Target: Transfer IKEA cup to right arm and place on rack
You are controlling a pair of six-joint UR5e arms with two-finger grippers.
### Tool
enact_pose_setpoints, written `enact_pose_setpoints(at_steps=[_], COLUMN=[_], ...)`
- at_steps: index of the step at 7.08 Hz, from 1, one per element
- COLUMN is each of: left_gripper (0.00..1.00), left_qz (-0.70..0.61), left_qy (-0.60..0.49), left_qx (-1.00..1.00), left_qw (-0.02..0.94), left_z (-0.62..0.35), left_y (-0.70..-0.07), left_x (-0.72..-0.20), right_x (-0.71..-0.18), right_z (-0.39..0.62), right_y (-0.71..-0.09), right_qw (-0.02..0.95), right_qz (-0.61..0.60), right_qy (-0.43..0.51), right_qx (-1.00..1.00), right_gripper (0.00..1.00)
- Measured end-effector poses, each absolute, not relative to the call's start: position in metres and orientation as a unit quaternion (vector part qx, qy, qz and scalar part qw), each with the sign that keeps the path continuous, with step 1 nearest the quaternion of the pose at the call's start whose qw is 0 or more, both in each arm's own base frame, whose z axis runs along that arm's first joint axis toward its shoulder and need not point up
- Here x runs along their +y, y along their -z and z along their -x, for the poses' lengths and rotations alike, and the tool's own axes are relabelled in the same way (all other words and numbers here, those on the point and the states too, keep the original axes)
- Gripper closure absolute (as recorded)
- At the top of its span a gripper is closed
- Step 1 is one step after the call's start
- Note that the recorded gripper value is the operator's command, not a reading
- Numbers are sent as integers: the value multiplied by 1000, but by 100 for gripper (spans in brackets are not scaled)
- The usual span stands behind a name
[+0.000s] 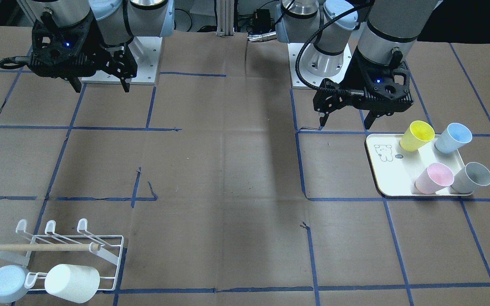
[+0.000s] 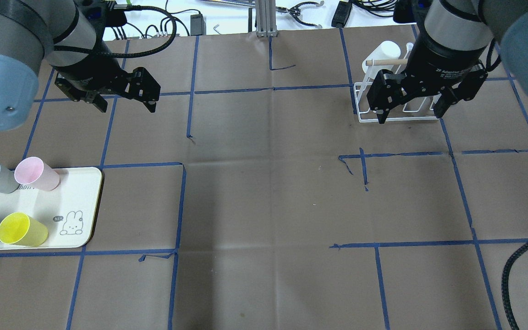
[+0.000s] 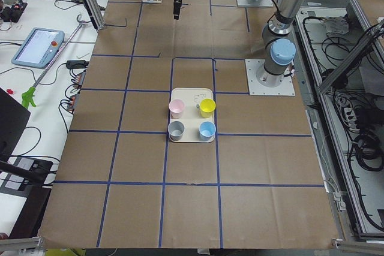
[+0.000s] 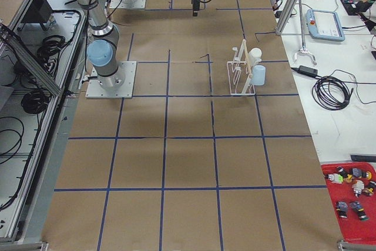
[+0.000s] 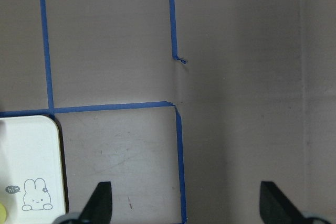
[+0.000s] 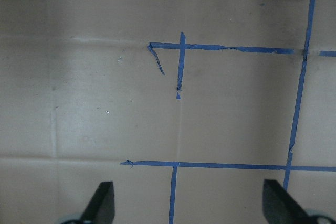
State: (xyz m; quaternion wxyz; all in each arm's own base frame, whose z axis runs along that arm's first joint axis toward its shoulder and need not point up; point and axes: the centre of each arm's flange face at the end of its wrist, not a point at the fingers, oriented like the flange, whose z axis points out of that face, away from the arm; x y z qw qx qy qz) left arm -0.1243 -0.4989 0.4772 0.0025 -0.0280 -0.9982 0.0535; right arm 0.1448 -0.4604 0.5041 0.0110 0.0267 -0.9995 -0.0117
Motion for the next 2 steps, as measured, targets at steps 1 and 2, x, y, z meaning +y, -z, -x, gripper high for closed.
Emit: enact_pose_setpoints(at_steps=[1, 2], left_gripper=[1, 1], left_qz=[28, 28], left_qy=[-54, -54], left_qx=[-998, -998], left_qw=[2, 2], left_z=[124, 124], left_y=[-478, -478], left_x=[-499, -499], right_x=[-460, -460], right_z=[-145, -145], right_y=[-503, -503], right_qw=[11, 11], right_qz=[-27, -27], right_qy=[13, 13], right_qx=[-1000, -1000], right_gripper=[0, 0])
